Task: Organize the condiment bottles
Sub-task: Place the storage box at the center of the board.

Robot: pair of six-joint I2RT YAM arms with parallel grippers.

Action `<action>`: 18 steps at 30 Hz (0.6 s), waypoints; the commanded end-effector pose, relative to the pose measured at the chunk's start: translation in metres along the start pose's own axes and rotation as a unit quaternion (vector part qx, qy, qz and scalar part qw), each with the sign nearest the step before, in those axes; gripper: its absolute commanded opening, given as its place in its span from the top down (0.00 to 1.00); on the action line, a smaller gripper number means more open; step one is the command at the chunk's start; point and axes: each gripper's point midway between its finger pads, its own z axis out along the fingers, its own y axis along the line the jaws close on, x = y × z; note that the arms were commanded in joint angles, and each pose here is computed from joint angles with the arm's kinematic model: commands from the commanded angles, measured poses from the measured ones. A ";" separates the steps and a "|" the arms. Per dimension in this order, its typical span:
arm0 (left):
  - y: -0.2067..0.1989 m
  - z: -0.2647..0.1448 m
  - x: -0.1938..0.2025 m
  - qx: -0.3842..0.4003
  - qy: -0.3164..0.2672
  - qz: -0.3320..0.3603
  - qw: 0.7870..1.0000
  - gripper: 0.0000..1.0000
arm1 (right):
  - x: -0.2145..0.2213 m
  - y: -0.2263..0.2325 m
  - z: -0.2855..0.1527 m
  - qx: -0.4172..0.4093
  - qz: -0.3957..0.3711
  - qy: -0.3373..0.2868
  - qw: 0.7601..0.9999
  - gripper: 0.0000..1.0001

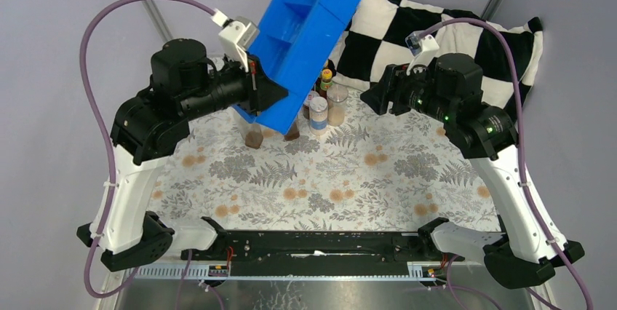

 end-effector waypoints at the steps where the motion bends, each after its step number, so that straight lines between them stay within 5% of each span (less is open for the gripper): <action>1: -0.026 -0.009 -0.014 0.043 -0.028 0.077 0.996 1.00 | -0.016 0.000 -0.014 0.018 -0.019 -0.019 0.999 0.37; 7: -0.039 0.016 0.040 0.035 0.050 0.090 0.994 1.00 | -0.045 0.002 -0.045 0.053 -0.033 -0.042 0.997 0.36; 18: -0.012 0.082 0.154 -0.133 0.178 0.118 0.968 1.00 | -0.081 0.015 -0.109 0.081 -0.044 -0.088 0.992 0.36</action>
